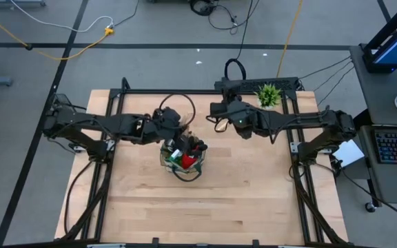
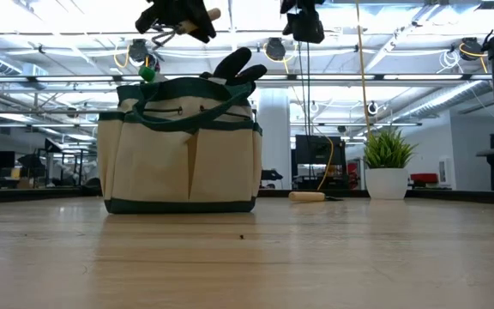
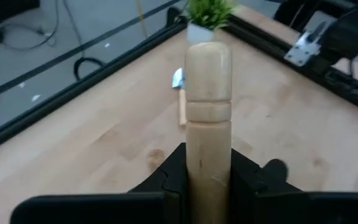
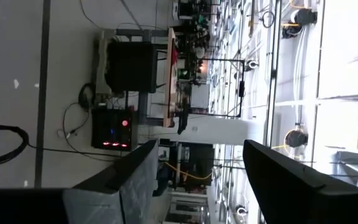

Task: Pick & Place Garden tools in Gardening bag
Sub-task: Put the brown hand rake into the brown gardening bag

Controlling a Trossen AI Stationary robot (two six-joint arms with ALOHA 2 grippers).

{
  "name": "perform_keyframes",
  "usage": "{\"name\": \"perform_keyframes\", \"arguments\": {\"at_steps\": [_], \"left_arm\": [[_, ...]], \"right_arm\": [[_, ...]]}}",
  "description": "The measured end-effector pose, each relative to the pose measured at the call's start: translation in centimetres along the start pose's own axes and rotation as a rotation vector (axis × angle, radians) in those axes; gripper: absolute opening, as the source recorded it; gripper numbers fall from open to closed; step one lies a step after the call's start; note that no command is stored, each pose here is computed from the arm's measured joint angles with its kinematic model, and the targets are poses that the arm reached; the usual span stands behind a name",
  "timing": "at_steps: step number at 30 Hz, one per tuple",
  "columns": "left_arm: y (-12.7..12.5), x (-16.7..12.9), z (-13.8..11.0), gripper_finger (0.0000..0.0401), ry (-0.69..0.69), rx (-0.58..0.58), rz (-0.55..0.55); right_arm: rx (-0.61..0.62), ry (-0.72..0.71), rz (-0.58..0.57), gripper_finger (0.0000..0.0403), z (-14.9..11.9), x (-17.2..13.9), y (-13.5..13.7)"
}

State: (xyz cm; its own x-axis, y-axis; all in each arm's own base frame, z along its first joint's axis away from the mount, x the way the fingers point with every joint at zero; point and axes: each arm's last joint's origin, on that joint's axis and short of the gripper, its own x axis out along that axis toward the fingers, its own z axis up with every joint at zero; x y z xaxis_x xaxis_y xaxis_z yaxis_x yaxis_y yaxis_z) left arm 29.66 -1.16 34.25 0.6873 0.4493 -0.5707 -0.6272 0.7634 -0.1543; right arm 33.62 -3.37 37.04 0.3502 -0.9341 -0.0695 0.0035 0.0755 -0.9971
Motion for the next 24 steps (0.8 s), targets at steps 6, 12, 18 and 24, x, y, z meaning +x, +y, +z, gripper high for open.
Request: {"name": "perform_keyframes", "arguments": {"at_steps": [6, 12, 18, 24], "left_arm": [[0.2, 0.1, -1.1, 0.0059, -0.124, 0.003, 0.009], [0.6, 1.4, -3.2, 0.0059, -0.216, -0.036, 0.036], [1.1, 2.9, -4.7, 0.0059, -0.323, -0.076, 0.045], [1.8, 3.5, -5.7, 0.0059, -0.352, -0.066, 0.123]], "right_arm": [[0.02, 0.019, 0.004, 0.0225, -0.6, 0.5, 0.0], [0.052, 0.036, 0.012, 0.0227, -1.8, 0.3, 0.9], [0.149, 0.072, 0.005, 0.0226, -4.8, -0.7, 1.6], [0.216, 0.124, -0.023, 0.0222, -7.8, -2.3, 2.4]]}}
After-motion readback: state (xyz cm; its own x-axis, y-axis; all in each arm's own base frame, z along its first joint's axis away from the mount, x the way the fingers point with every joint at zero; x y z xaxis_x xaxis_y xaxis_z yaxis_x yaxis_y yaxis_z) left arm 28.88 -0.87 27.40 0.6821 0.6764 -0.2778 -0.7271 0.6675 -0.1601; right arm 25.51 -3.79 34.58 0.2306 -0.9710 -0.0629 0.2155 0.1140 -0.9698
